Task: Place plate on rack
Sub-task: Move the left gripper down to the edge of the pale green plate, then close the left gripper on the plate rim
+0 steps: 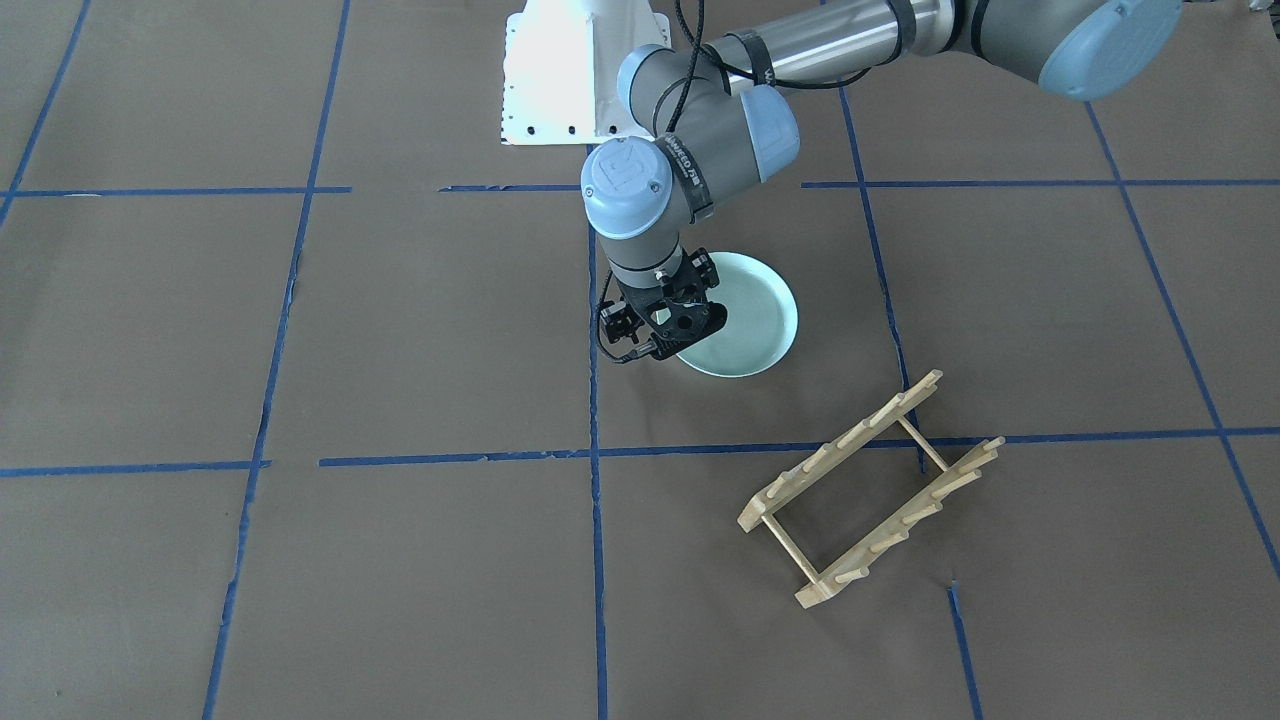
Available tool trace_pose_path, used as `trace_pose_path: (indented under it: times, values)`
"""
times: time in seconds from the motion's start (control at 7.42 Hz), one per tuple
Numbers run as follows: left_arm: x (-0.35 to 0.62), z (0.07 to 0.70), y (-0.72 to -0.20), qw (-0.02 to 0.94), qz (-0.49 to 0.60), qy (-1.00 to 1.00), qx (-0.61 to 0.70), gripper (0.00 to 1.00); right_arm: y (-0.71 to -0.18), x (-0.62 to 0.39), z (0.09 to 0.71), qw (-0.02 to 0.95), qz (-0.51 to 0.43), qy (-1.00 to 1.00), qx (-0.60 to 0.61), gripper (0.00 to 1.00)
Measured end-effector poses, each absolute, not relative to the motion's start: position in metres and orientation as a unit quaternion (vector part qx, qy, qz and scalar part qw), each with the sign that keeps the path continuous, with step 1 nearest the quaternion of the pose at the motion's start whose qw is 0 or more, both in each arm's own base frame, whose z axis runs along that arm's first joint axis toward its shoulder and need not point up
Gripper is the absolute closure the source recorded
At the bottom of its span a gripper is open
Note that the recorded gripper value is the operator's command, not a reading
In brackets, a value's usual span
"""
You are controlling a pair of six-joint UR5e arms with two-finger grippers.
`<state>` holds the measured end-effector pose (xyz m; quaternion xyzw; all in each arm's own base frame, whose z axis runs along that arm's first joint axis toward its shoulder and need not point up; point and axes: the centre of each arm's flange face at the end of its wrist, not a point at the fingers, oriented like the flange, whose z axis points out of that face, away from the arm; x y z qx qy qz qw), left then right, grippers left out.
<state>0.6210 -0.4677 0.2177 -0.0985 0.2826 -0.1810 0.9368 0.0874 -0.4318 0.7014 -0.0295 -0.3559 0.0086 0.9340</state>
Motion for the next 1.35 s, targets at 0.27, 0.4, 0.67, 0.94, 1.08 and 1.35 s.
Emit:
trace_pose_path:
  times: [0.27,0.4,0.67,0.94,1.08,1.35]
  values:
    - [0.622,0.218,-0.467,0.937,-0.179,0.283,-0.098,1.00,-0.432,0.088,0.701,0.934,0.009,-0.356,-0.029,0.00]
    - [0.622,0.216,-0.467,0.937,-0.179,0.285,-0.097,1.00,-0.432,0.087,0.701,0.934,0.009,-0.356,-0.029,0.00]
    - [0.620,0.212,-0.466,0.935,-0.179,0.289,-0.097,1.00,-0.432,0.087,0.701,0.934,0.009,-0.356,-0.029,0.00]
    - [0.602,0.186,-0.466,0.927,-0.182,0.315,-0.091,1.00,-0.432,0.087,0.701,0.934,0.008,-0.356,-0.029,0.00]
    - [0.578,0.161,-0.471,0.916,-0.188,0.344,-0.088,1.00,-0.432,0.087,0.701,0.934,0.009,-0.356,-0.030,0.00]
    - [0.503,0.100,-0.490,0.877,-0.205,0.427,-0.083,1.00,-0.432,0.087,0.701,0.934,0.009,-0.356,-0.029,0.00]
